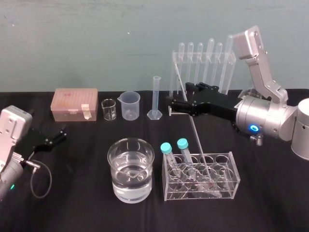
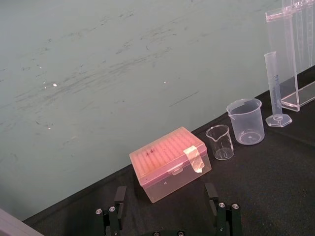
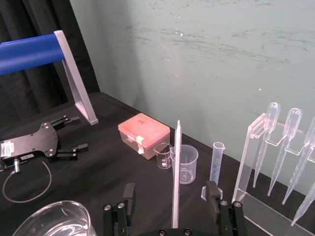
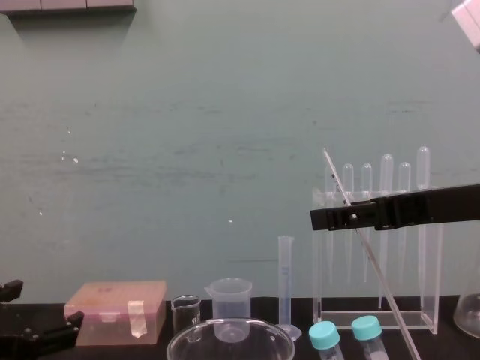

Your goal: Hold the thermometer with one hand and immerse one end into the beaker, then reinsert it into the test tube rack.

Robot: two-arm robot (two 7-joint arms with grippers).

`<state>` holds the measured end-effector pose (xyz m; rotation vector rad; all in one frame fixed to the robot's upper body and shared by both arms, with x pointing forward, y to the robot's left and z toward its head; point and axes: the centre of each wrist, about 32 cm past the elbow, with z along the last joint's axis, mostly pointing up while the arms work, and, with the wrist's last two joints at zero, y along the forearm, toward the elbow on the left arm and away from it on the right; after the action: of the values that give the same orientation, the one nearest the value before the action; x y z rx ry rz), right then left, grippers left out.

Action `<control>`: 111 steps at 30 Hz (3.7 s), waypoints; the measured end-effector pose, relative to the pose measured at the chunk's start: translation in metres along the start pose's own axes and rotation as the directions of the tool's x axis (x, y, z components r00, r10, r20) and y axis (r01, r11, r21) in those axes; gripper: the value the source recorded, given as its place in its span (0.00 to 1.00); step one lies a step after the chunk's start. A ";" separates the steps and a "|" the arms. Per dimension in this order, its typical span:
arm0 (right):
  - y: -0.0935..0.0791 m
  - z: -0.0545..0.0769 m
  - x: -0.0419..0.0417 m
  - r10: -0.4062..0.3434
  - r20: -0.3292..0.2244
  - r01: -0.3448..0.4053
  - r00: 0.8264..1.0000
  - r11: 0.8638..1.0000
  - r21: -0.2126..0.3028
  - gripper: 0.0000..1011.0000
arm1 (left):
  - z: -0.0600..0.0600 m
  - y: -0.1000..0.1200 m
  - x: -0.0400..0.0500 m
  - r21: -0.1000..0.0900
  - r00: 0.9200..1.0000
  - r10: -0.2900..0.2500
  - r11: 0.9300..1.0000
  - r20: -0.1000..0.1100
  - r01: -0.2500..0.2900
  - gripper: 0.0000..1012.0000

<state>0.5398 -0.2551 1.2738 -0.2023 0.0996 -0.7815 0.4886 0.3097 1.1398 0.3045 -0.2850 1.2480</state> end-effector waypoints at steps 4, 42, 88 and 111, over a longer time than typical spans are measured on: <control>0.000 0.000 0.0000 0.001 0.000 -0.001 1.000 1.000 0.001 0.83 | 0.000 0.000 0.0000 0.000 1.000 0.000 1.000 0.000 0.000 1.00; -0.005 -0.005 -0.0023 -0.007 -0.022 0.009 1.000 0.998 0.065 0.06 | 0.000 0.000 0.0000 0.000 1.000 0.000 1.000 0.000 0.000 1.00; 0.015 0.090 -0.0021 0.418 0.189 -0.452 0.889 0.729 0.514 0.05 | 0.000 0.000 0.0000 0.000 1.000 0.000 1.000 0.000 0.000 1.00; 0.092 0.003 -0.0179 0.542 0.117 -0.544 0.832 0.757 0.362 0.05 | 0.000 0.000 0.0000 0.000 1.000 0.000 1.000 0.000 0.000 1.00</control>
<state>0.5906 -0.1788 1.2566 0.1982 -0.0045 -0.1998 0.4886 0.3097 1.1398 0.3044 -0.2851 1.2480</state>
